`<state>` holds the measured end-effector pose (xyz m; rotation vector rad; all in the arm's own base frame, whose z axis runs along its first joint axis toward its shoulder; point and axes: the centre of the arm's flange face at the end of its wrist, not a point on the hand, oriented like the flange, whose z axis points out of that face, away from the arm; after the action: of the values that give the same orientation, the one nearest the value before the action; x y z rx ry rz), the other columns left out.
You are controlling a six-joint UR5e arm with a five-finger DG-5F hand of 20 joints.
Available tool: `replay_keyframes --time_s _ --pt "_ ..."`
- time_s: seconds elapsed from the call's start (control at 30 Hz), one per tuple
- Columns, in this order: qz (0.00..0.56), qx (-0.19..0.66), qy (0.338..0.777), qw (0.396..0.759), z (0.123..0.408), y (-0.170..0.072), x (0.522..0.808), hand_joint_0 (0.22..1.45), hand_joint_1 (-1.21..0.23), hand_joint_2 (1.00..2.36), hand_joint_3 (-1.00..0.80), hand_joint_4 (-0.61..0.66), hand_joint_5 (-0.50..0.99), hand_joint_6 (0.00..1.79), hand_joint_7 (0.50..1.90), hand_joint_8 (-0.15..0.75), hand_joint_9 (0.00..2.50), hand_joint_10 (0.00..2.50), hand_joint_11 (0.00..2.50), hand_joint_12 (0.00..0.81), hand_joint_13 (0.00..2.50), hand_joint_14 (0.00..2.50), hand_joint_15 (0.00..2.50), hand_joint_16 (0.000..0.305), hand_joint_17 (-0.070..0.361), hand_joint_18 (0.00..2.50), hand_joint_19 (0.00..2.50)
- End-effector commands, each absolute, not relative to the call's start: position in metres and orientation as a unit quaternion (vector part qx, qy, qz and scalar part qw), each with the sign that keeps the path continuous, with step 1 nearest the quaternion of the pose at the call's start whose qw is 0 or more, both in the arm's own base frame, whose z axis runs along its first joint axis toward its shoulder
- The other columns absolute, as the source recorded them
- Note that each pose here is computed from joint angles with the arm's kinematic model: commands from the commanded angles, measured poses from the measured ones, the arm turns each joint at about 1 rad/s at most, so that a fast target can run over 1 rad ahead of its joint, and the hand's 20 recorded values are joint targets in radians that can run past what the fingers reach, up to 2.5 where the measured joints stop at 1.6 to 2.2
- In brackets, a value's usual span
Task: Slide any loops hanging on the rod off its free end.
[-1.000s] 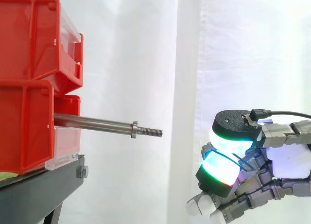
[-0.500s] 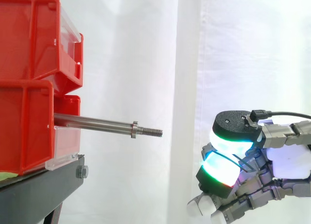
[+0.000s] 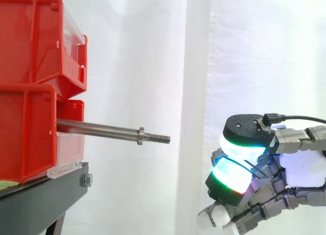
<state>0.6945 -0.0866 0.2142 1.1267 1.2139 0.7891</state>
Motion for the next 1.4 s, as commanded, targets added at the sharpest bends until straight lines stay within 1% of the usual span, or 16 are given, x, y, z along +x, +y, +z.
replay_keyframes --time_s 0.0,0.1,0.17,0.2,0.27,0.33,0.37,0.47,1.37 --pt "0.342 0.488 0.525 0.608 0.2143 -0.0866 0.6945 0.52 -0.70 1.01 0.05 -0.08 -0.07 0.86 1.09 0.317 0.93 0.01 0.36 0.429 0.47 0.00 0.12 0.070 0.157 0.52 0.23" --pt "0.341 0.488 0.526 0.608 0.2133 -0.0866 0.6946 0.52 -0.69 1.03 0.05 -0.08 -0.07 0.86 1.08 0.319 0.94 0.01 0.37 0.429 0.49 0.00 0.13 0.070 0.158 0.54 0.23" --pt "0.342 0.488 0.525 0.608 0.2143 -0.0866 0.6945 0.50 -0.68 1.11 0.04 -0.07 -0.07 0.86 1.07 0.324 0.97 0.01 0.36 0.428 0.52 0.00 0.13 0.071 0.159 0.56 0.23" --pt "0.341 0.488 0.526 0.608 0.2133 -0.0866 0.6946 0.50 -0.68 1.13 0.04 -0.08 -0.06 0.86 1.07 0.328 0.98 0.01 0.36 0.431 0.53 0.00 0.14 0.071 0.160 0.57 0.23" --pt "0.341 0.488 0.526 0.608 0.2133 -0.0866 0.6946 0.48 -0.65 1.23 0.02 -0.09 -0.06 0.86 1.06 0.333 1.03 0.01 0.40 0.435 0.57 0.01 0.17 0.071 0.161 0.60 0.25" --pt "0.342 0.488 0.525 0.608 0.2143 -0.0866 0.6945 0.47 -0.64 1.25 0.02 -0.09 -0.06 0.86 1.05 0.335 1.04 0.01 0.40 0.437 0.58 0.01 0.18 0.072 0.161 0.61 0.25" --pt "0.342 0.488 0.525 0.608 0.2143 -0.0866 0.6945 0.45 -0.63 1.34 -0.01 -0.09 -0.05 0.86 1.06 0.337 1.05 0.01 0.41 0.439 0.59 0.01 0.18 0.072 0.162 0.62 0.25" --pt "0.342 0.488 0.525 0.608 0.2143 -0.0866 0.6945 0.45 -0.61 1.38 -0.02 -0.09 -0.05 0.86 1.05 0.336 1.06 0.01 0.41 0.444 0.62 0.01 0.20 0.073 0.163 0.64 0.26" --pt "0.342 0.488 0.525 0.608 0.2143 -0.0866 0.6945 0.45 -0.60 1.39 -0.03 -0.09 -0.05 0.85 1.04 0.340 1.08 0.01 0.42 0.449 0.63 0.01 0.20 0.073 0.164 0.66 0.27"
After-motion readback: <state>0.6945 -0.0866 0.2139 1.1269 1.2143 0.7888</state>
